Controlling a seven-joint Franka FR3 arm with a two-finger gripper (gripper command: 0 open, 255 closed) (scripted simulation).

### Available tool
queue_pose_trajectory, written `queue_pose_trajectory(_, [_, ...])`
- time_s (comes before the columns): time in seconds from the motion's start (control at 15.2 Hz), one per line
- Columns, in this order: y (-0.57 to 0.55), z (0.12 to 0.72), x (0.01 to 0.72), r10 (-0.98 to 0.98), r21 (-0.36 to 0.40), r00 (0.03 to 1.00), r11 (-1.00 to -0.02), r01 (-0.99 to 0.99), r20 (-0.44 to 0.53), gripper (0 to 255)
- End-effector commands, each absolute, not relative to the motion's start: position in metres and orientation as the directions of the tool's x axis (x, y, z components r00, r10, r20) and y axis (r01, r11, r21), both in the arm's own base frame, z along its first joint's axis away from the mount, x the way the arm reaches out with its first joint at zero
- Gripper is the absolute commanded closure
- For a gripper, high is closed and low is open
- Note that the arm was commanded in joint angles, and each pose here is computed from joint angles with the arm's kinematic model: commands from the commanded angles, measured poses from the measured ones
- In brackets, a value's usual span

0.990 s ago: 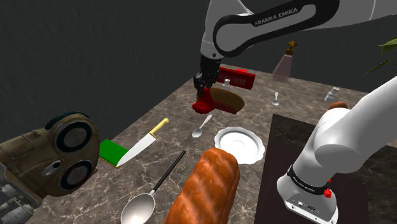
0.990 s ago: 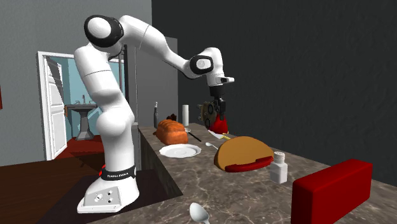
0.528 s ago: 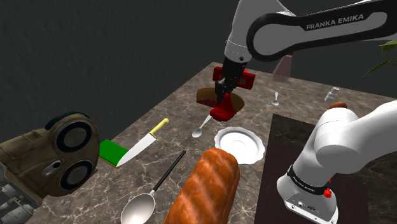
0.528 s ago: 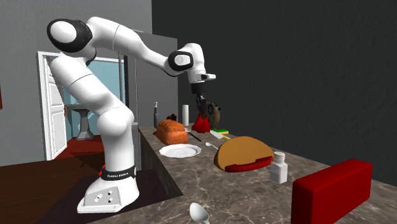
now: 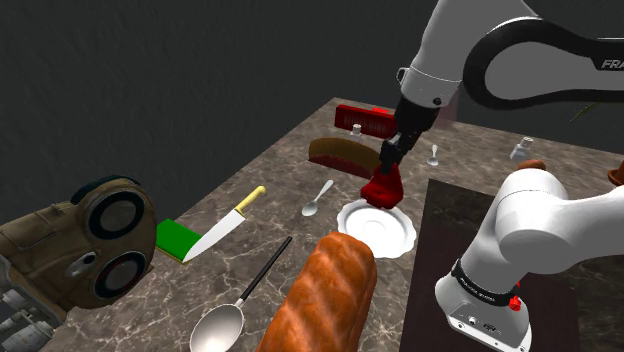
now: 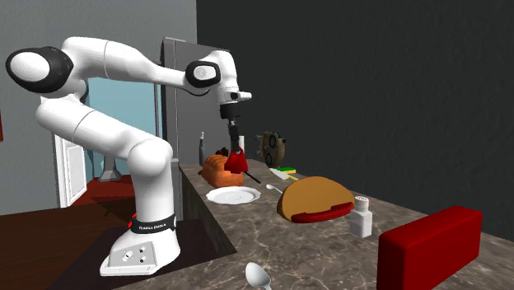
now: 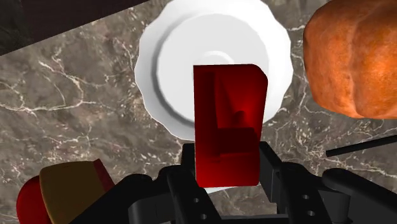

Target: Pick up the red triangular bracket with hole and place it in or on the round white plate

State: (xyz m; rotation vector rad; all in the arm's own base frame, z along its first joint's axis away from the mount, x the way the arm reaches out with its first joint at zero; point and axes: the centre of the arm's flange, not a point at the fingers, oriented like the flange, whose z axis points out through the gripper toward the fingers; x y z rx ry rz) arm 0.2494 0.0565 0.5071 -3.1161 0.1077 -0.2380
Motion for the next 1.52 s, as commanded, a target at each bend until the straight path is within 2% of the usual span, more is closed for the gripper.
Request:
queue_pose_trajectory(0.0, [0.056, 0.503, 0.238, -0.07, -0.02, 0.986, -0.998, -0.068, 0.15, 255])
queue_pose_trajectory(1.19, [0.056, 0.405, 0.238, -0.07, -0.02, 0.986, -0.998, -0.068, 0.15, 255])
queue_pose_trajectory(1.45, [0.056, 0.405, 0.238, -0.07, -0.02, 0.986, -0.998, -0.068, 0.15, 255])
